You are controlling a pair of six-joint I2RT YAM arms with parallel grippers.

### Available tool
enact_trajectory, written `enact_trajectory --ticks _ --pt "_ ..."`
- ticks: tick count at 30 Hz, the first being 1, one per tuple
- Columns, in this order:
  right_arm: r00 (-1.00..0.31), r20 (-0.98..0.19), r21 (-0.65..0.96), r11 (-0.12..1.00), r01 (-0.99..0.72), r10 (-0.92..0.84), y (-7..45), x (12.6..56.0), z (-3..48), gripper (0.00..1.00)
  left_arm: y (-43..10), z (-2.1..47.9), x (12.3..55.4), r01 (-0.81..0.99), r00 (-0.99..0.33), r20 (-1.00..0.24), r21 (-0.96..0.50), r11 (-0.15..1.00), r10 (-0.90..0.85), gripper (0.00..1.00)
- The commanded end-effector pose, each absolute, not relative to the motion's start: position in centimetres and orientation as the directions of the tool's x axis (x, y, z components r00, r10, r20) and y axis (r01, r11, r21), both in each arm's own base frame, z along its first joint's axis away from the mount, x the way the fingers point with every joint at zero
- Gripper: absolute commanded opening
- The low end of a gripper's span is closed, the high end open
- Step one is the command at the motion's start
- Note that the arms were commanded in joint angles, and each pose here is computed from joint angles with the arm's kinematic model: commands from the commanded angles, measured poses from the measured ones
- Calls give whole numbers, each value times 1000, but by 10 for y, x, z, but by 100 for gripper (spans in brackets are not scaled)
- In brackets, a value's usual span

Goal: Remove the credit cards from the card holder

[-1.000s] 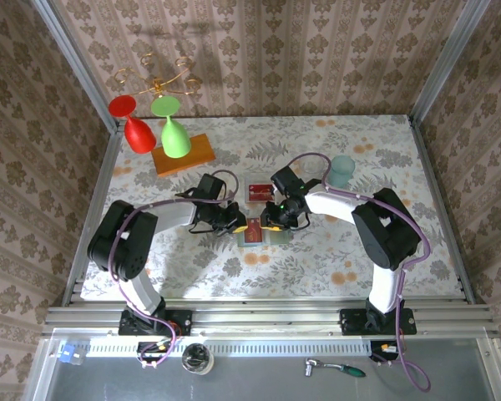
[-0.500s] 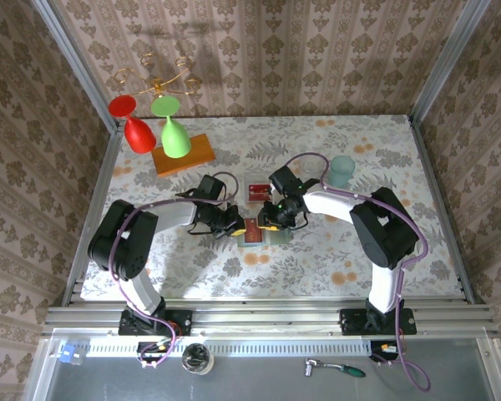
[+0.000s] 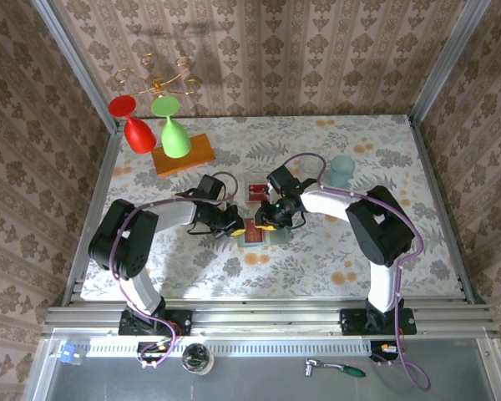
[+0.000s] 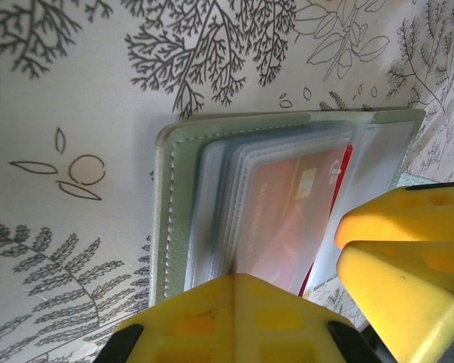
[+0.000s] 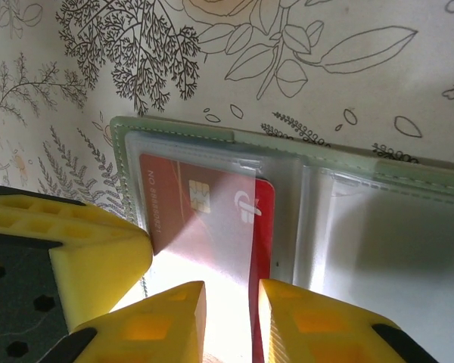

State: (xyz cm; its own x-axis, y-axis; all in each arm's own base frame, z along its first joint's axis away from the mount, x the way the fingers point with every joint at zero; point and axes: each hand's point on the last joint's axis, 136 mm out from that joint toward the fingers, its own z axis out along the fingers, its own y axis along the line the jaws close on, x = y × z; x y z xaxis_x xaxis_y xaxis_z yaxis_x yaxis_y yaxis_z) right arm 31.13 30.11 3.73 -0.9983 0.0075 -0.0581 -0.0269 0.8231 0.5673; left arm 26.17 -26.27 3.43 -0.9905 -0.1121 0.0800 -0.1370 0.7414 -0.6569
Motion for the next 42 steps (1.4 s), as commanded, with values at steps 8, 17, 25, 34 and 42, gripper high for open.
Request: enact_trajectory --ticks 8,17,25,34,42 --pt "-999 -39 593 805 -24 -1 312 313 34 25 -260 29 263 -144 -990 94 -640 755 -109 5" --pt "-1000 -23 568 823 -13 0 307 311 26 25 -260 29 263 -144 -990 96 -637 757 -108 5" --pt "-1000 -30 507 862 -23 -10 295 308 21 25 -260 30 265 -141 -990 93 -637 758 -106 5" --pt "-998 -64 475 879 -53 -25 290 313 28 25 -260 30 264 -140 -990 93 -636 759 -105 5" --pt "-997 -72 461 885 -61 -32 288 313 31 25 -262 33 266 -130 -992 82 -640 757 -101 5"
